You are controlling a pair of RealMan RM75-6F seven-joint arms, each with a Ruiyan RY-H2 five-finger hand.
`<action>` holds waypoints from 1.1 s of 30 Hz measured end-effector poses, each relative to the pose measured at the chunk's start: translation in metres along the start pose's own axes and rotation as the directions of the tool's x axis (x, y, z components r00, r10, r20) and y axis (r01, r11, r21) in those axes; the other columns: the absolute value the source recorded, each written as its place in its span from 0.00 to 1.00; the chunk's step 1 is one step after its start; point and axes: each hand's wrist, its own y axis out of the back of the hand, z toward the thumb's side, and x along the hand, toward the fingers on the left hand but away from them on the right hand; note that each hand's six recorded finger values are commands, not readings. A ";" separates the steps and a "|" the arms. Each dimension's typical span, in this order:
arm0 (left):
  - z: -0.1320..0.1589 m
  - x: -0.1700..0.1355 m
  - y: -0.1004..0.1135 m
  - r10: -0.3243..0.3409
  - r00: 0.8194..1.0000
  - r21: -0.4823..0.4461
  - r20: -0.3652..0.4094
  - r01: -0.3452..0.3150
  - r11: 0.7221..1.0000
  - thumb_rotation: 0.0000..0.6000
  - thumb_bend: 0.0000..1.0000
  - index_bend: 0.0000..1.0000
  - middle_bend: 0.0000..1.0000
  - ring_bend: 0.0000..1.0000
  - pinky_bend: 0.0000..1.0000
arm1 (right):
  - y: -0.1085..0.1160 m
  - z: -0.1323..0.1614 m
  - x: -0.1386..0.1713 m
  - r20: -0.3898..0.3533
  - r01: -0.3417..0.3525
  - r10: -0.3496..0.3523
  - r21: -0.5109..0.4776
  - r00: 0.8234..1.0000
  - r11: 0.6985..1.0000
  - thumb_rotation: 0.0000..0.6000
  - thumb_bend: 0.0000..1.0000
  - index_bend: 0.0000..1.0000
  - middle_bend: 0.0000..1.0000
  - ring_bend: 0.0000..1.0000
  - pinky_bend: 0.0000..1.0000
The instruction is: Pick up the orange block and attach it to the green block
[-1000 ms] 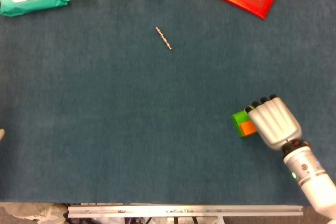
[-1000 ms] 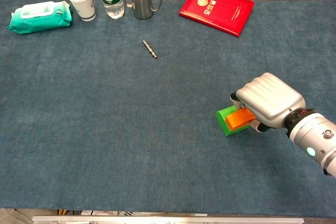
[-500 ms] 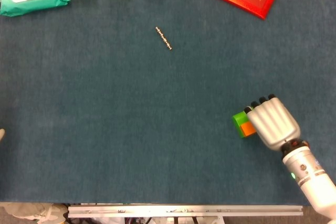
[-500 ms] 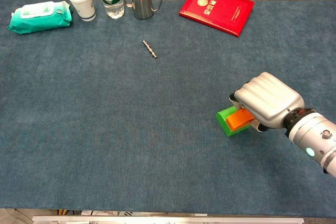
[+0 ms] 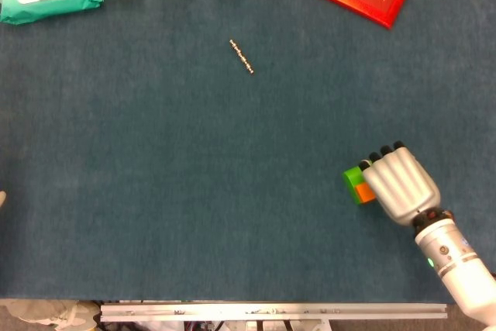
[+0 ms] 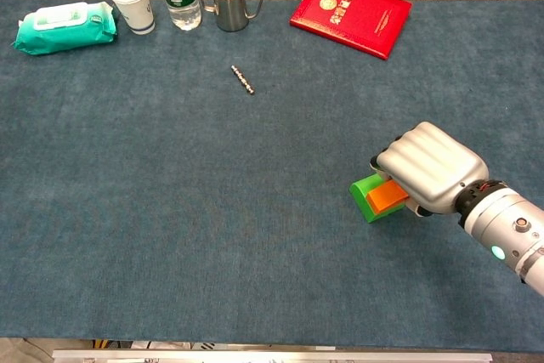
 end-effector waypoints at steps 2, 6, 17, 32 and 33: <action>0.000 0.000 0.000 0.000 1.000 0.001 0.002 0.000 1.000 1.00 0.17 0.17 0.19 0.18 0.13 | 0.000 0.000 0.000 -0.001 0.003 -0.003 -0.002 1.000 1.000 1.00 0.33 0.66 0.51 0.44 0.47; 0.001 0.001 0.000 0.001 1.000 0.001 0.004 -0.001 1.000 1.00 0.17 0.17 0.19 0.18 0.13 | 0.002 -0.001 0.000 -0.002 0.012 -0.012 -0.017 1.000 1.000 1.00 0.32 0.63 0.49 0.44 0.47; 0.005 0.003 0.002 0.001 1.000 0.008 0.011 -0.001 1.000 1.00 0.17 0.17 0.19 0.18 0.13 | 0.009 -0.015 0.001 0.020 0.053 -0.051 -0.101 0.999 0.993 1.00 0.00 0.09 0.32 0.28 0.40; 0.010 0.007 0.009 0.026 1.000 0.016 0.006 -0.026 1.000 1.00 0.17 0.17 0.19 0.18 0.13 | 0.019 -0.078 0.014 0.137 0.154 -0.123 -0.250 0.983 0.956 1.00 0.11 0.17 0.34 0.28 0.40; 0.010 0.007 0.009 0.030 1.000 0.018 0.006 -0.030 0.999 1.00 0.17 0.17 0.19 0.18 0.13 | 0.018 -0.084 0.015 0.150 0.168 -0.133 -0.252 0.980 0.953 1.00 0.13 0.19 0.35 0.29 0.40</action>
